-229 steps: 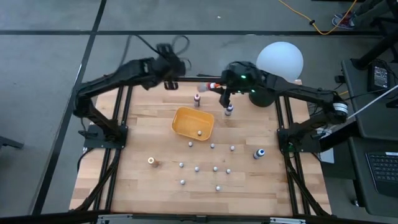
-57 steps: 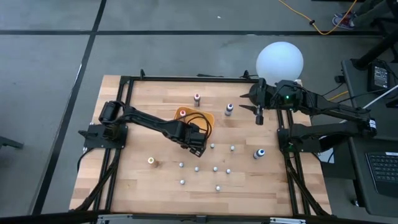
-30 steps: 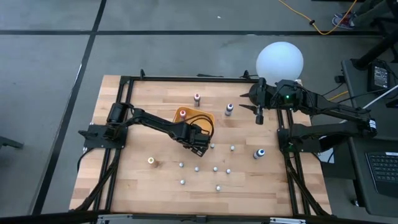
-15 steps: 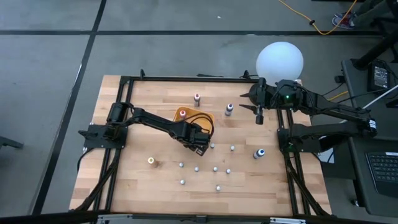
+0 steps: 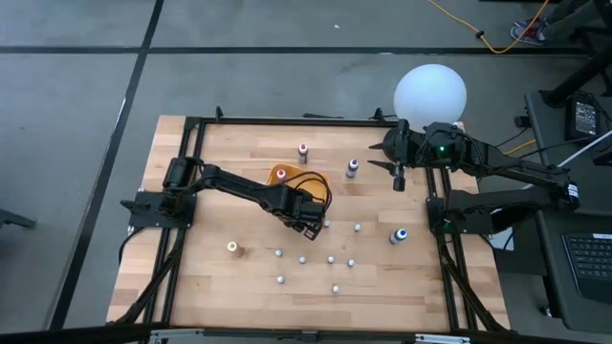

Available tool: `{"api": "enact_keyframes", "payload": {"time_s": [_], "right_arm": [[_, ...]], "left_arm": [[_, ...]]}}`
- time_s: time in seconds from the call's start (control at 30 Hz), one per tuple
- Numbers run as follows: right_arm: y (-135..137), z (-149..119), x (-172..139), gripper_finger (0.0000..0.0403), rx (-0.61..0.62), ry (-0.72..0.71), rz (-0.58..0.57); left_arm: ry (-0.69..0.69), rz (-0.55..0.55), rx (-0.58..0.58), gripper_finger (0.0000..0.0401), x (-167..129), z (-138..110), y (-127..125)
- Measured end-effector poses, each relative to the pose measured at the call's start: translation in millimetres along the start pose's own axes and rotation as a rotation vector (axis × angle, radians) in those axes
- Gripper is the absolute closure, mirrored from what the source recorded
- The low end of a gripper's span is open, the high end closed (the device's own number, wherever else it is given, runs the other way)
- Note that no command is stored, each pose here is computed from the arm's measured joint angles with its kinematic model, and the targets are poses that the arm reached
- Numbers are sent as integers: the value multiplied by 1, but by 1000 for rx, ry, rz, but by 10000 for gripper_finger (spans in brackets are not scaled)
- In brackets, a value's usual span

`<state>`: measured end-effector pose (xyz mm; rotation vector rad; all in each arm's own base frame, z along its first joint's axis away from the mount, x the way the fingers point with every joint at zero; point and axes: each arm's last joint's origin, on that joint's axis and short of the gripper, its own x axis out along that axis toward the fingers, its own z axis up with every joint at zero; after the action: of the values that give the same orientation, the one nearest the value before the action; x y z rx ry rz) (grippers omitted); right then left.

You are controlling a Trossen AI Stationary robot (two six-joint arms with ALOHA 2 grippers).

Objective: Pick & Place food coloring
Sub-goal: Put the small brown food coloring bottle into the yellow bin

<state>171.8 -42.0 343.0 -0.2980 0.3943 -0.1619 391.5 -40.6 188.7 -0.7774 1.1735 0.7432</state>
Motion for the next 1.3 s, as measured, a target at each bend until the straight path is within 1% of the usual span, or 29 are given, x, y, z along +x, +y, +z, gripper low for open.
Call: {"api": "enact_keyframes", "payload": {"time_s": [0.17,0.27,0.37,0.43,0.5,0.67,0.77,0.9,0.97,1.07,1.3], "right_arm": [[0,0,0,226,-5,5,2],[0,-1,0,226,-27,6,3],[0,-1,0,226,-38,6,2],[0,-1,0,226,-41,6,3],[0,-1,0,226,-45,6,2],[0,-1,0,226,-46,6,3],[0,-1,0,226,-46,6,3],[0,-1,0,226,-46,12,5],[1,-2,0,226,-45,20,8],[1,-3,0,226,-44,25,10],[1,-3,0,226,-45,27,11]], "left_arm": [[-1,-16,36,347,-40,4,-7],[9,0,69,348,-72,6,-8],[-9,21,92,348,-101,11,-7],[-28,42,107,348,-113,17,-4],[-54,35,111,348,-116,26,-2],[-76,67,163,348,-106,39,6],[-84,125,189,348,-94,46,14],[-76,116,220,348,-72,52,20],[-79,87,232,348,-61,54,21],[-79,82,244,347,-47,52,24],[-75,92,253,347,-25,51,32]]}}
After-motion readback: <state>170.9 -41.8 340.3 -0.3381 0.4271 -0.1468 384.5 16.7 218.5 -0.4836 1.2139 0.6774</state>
